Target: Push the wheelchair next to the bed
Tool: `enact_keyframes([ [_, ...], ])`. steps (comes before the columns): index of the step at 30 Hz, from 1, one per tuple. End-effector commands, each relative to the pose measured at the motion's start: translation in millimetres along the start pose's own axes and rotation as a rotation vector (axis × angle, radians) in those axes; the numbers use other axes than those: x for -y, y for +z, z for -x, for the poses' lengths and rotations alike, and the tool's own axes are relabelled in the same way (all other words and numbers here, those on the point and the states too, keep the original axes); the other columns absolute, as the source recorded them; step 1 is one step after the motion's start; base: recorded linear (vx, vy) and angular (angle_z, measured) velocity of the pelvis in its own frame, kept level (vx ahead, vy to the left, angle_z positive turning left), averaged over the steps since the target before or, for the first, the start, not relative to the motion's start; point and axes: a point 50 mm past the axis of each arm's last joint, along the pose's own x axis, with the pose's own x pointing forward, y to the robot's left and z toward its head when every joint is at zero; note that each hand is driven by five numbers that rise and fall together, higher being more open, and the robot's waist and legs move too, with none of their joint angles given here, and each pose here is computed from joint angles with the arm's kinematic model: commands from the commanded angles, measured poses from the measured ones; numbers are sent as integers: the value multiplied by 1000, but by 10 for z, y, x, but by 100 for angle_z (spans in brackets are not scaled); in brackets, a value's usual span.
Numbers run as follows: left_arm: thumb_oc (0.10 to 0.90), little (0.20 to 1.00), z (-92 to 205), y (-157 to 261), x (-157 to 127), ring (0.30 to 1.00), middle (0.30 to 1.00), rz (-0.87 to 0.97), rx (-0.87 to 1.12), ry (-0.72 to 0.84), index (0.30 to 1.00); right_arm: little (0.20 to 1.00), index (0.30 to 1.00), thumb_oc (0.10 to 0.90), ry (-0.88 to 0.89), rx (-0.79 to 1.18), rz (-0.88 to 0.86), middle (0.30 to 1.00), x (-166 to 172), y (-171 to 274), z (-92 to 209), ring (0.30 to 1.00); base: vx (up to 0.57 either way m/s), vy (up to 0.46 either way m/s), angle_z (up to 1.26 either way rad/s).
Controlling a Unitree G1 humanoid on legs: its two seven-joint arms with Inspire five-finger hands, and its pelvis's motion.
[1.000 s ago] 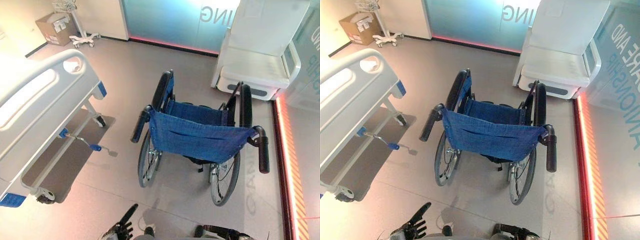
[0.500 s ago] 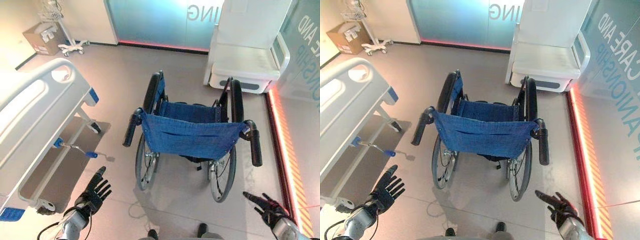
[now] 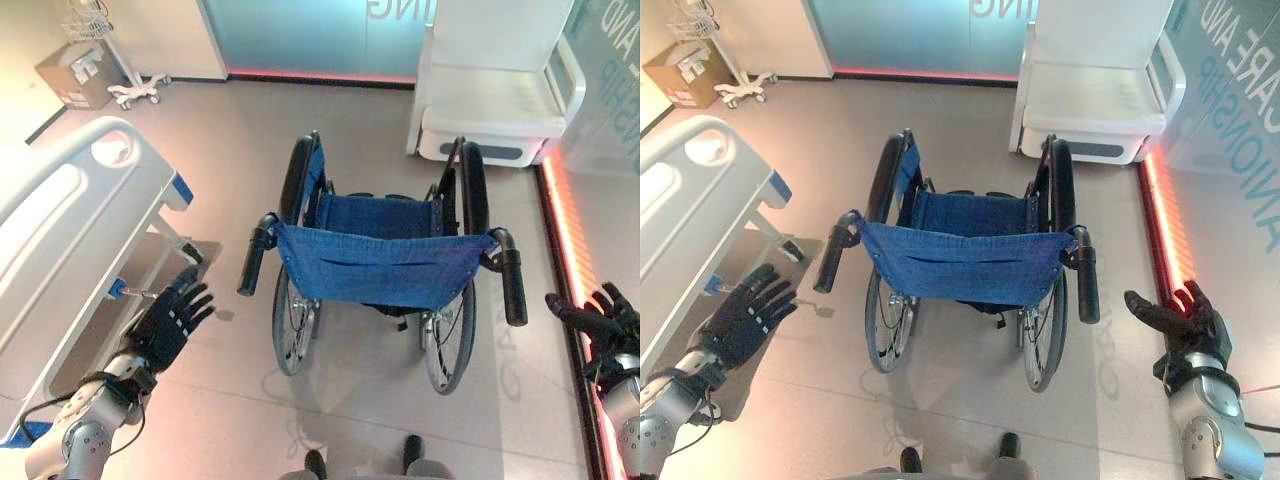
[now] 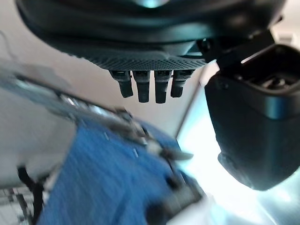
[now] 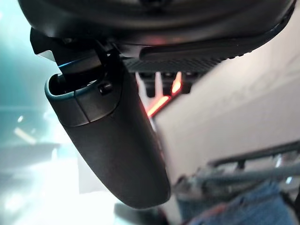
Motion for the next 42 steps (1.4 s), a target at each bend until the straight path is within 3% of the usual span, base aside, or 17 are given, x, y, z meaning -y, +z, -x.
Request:
enact_keyframes([
  [1,800,900,-38,658,152,900,900,-56,283,-131,900,900,900,800,72,354,11,900,-97,851,-1,900,0,0,0],
  [7,800,900,-38,793,367,900,900,-65,354,-239,900,900,900,800,179,517,-123,900,-315,1147,168,900,0,0,0],
  [14,800,900,-64,820,531,900,900,-153,289,-332,900,900,900,800,391,491,-80,900,-542,1215,273,900,0,0,0],
  [27,800,900,8,971,822,900,900,-367,265,-468,900,900,900,800,605,532,-71,900,-732,1366,492,900,0,0,0],
  [35,800,900,0,1005,1002,900,900,-412,231,-592,900,900,900,800,677,523,-48,900,-851,1389,543,900,-1,0,0],
  [42,800,900,13,1053,1102,900,900,-628,148,-623,900,900,900,800,674,506,-49,900,-886,1425,546,900,-8,0,-1],
])
